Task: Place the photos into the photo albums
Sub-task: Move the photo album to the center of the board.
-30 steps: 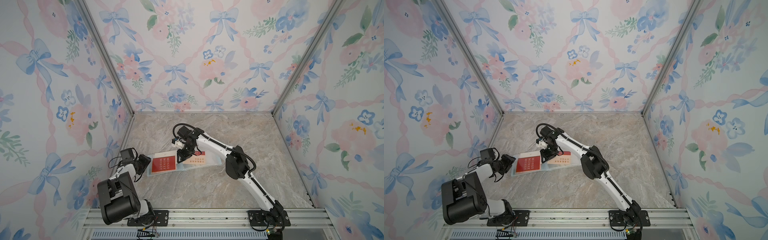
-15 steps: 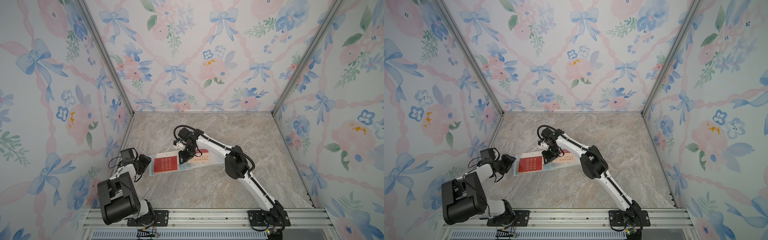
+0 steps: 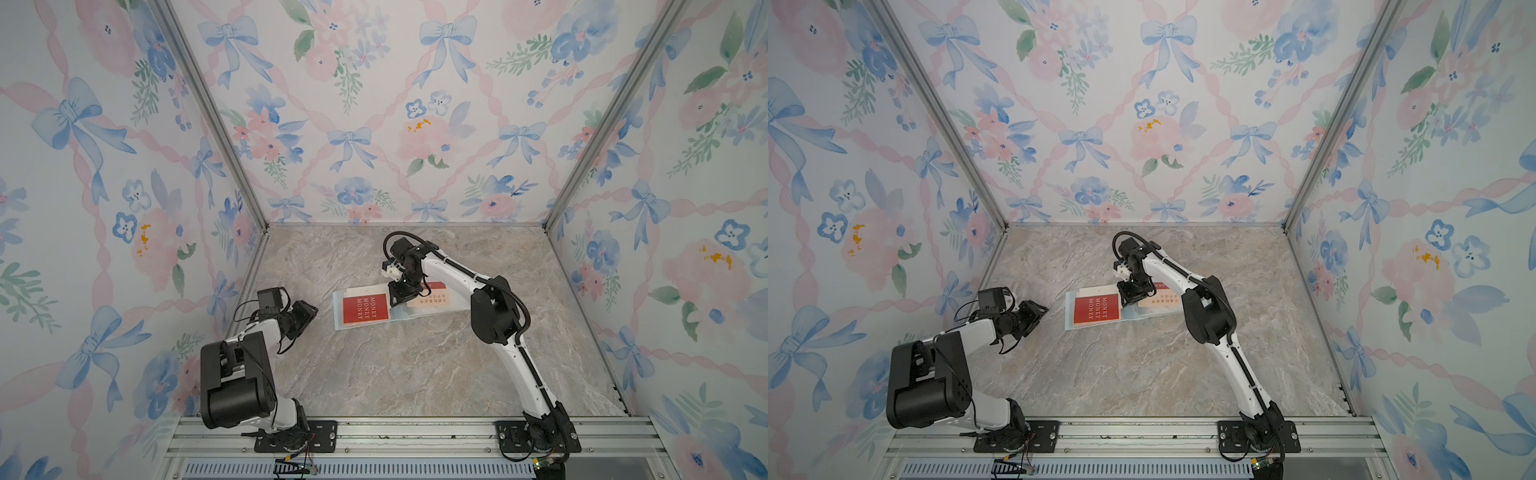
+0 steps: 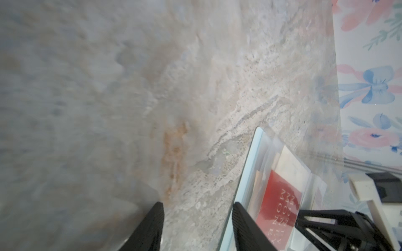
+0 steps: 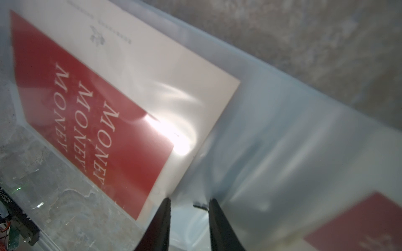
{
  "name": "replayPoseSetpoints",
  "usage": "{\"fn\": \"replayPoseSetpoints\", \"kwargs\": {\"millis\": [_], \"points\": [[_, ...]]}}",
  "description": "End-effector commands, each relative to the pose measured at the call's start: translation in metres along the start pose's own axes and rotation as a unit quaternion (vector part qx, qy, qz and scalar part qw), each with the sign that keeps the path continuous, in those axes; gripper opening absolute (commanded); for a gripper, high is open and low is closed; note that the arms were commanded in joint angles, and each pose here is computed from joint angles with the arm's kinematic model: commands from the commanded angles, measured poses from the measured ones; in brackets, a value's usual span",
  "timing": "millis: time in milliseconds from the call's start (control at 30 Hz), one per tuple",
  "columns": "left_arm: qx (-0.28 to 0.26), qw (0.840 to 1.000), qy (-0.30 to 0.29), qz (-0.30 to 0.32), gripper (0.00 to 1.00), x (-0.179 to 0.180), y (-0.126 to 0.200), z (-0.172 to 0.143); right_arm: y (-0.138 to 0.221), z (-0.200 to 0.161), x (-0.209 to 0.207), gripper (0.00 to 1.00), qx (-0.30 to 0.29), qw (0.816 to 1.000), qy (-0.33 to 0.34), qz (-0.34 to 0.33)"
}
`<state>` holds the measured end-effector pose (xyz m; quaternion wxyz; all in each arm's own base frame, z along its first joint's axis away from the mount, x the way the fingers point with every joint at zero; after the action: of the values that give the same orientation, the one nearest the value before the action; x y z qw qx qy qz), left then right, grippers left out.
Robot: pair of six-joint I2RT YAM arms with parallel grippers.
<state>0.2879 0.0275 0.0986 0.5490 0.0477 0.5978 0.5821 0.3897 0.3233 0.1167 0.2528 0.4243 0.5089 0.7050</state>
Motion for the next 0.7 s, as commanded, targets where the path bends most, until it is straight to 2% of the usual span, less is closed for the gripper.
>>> {"fn": "replayPoseSetpoints", "kwargs": {"millis": [0, 233, 467, 567, 667], "points": [[0.099, 0.994, 0.008, 0.045, 0.55, 0.012, -0.022, -0.038, 0.021, -0.001, 0.006, 0.31, -0.019, 1.0, 0.006, 0.02], [0.117, 0.993, -0.006, 0.032, 0.55, 0.002, -0.036, -0.041, 0.058, 0.001, 0.014, 0.32, -0.08, 0.992, 0.001, 0.094], [0.147, 0.989, -0.008, 0.02, 0.55, 0.001, -0.048, -0.051, 0.105, -0.009, -0.021, 0.35, -0.156, 0.976, -0.056, 0.141], [0.151, 0.988, -0.007, 0.017, 0.55, 0.001, -0.051, -0.053, 0.105, -0.019, -0.02, 0.38, -0.148, 0.978, -0.055, 0.14], [0.152, 0.988, -0.008, 0.012, 0.55, -0.001, -0.052, -0.053, 0.089, -0.03, -0.005, 0.47, -0.16, 0.968, -0.078, 0.177]]}}
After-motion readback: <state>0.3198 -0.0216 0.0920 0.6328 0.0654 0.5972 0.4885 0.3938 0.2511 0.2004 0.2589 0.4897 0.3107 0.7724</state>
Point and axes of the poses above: each gripper's point midway between its finger pads, its own y axis back along the fingers, its own x axis along the line the jaws close on, z = x × y, the point moved 9 cm from there along y, back along the fingers, and after that the axes turned 3 degrees about -y, right-handed, at the moved point
